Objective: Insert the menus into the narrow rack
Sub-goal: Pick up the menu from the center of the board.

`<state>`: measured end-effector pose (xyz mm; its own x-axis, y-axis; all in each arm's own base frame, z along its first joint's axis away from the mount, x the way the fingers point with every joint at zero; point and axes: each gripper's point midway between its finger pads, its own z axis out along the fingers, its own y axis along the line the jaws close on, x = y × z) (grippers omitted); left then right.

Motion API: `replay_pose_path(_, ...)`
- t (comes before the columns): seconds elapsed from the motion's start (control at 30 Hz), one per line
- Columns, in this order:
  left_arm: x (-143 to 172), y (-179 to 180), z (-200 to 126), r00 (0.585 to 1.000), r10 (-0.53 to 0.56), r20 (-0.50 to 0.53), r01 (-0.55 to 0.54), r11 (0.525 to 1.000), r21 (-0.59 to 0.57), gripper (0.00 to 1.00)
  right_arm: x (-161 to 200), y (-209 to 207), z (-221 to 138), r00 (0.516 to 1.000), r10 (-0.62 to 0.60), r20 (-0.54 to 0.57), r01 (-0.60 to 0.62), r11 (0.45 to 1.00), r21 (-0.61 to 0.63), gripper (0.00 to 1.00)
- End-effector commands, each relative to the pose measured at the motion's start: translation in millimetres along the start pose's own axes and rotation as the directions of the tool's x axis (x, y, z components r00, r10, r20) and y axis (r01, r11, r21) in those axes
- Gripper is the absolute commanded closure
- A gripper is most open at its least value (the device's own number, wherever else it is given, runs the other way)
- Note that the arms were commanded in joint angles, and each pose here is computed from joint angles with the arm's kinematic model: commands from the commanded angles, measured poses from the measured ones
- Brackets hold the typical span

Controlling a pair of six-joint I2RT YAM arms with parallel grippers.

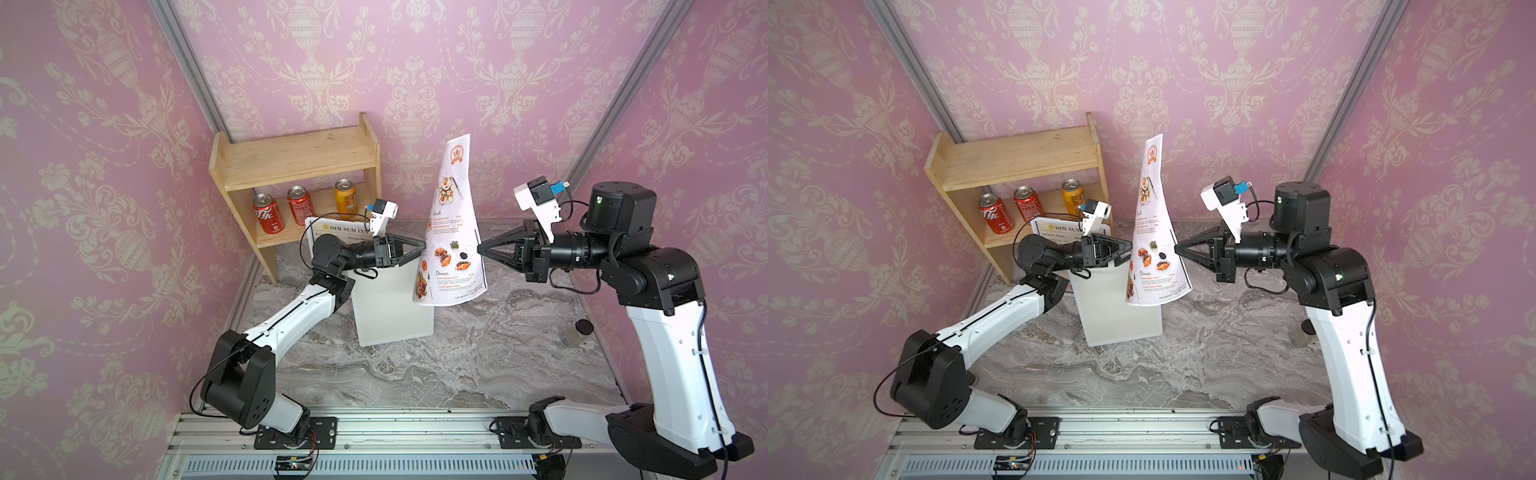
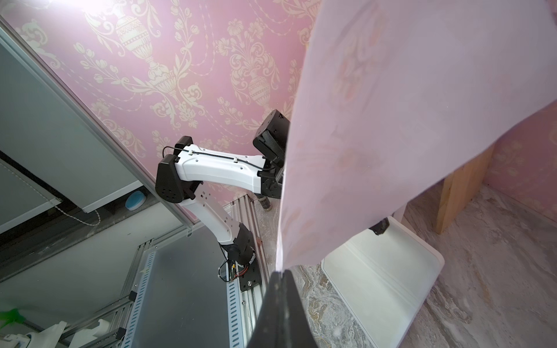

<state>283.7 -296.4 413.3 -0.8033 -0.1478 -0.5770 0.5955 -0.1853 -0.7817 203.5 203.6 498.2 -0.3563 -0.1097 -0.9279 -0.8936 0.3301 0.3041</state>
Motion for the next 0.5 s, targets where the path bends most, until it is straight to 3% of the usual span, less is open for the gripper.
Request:
replay_pose_path(0.0,-4.4,-16.8,-8.5,0.996,0.086,-0.009,-0.086,0.996,-0.004,0.06,8.1,-2.0,-4.2,1.0,-0.028,-0.01,0.029,0.998,0.055,1.0)
replay_pose_path(0.47,-11.1,-20.9,-11.2,0.994,0.113,-0.013,-0.112,0.993,0.034,0.11,18.2,-25.9,-4.0,0.999,-0.019,-0.043,0.027,0.985,0.171,1.0)
